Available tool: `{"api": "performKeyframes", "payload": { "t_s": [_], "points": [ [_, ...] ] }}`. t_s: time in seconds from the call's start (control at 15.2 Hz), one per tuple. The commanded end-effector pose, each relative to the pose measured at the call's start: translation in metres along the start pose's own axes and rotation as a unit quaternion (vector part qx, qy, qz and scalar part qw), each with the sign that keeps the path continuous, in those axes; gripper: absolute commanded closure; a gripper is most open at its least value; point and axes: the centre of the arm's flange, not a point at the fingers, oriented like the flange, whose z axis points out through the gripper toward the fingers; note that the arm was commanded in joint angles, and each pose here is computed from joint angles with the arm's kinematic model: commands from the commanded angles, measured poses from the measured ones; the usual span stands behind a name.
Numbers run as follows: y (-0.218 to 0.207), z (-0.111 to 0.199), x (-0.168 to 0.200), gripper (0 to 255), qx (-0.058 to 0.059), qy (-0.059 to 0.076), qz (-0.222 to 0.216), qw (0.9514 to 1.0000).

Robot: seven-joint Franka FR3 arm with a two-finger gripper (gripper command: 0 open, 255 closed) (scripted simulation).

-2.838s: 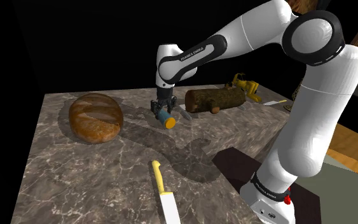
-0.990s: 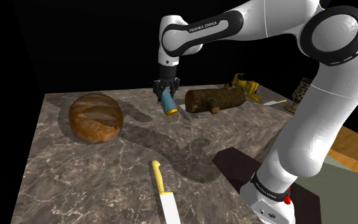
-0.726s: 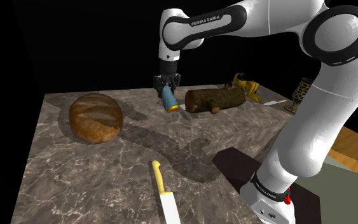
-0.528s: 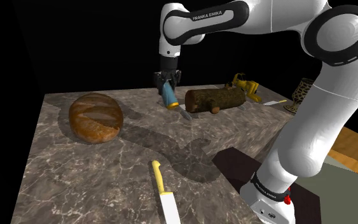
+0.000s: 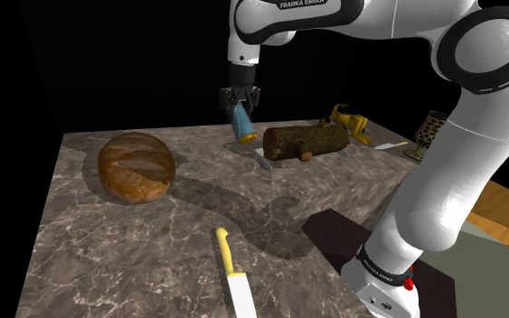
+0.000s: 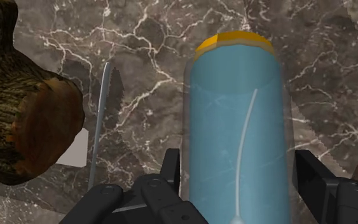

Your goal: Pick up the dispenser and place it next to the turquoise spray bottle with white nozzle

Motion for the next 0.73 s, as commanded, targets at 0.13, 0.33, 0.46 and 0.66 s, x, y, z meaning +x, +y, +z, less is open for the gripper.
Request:
{"api": "performKeyframes", "payload": {
  "t_s": [0.13, 0.33, 0.46, 0.66],
  "points": [
    [0.001, -0.021, -0.001, 255, 0.000, 0.000, 0.000, 1.0000],
    [0.001, -0.036, -0.002, 255, 0.000, 0.000, 0.000, 1.0000],
    [0.001, -0.047, -0.003, 255, 0.000, 0.000, 0.000, 1.0000],
    [0.002, -0.063, -0.005, 255, 0.000, 0.000, 0.000, 1.0000]
  ]
}}
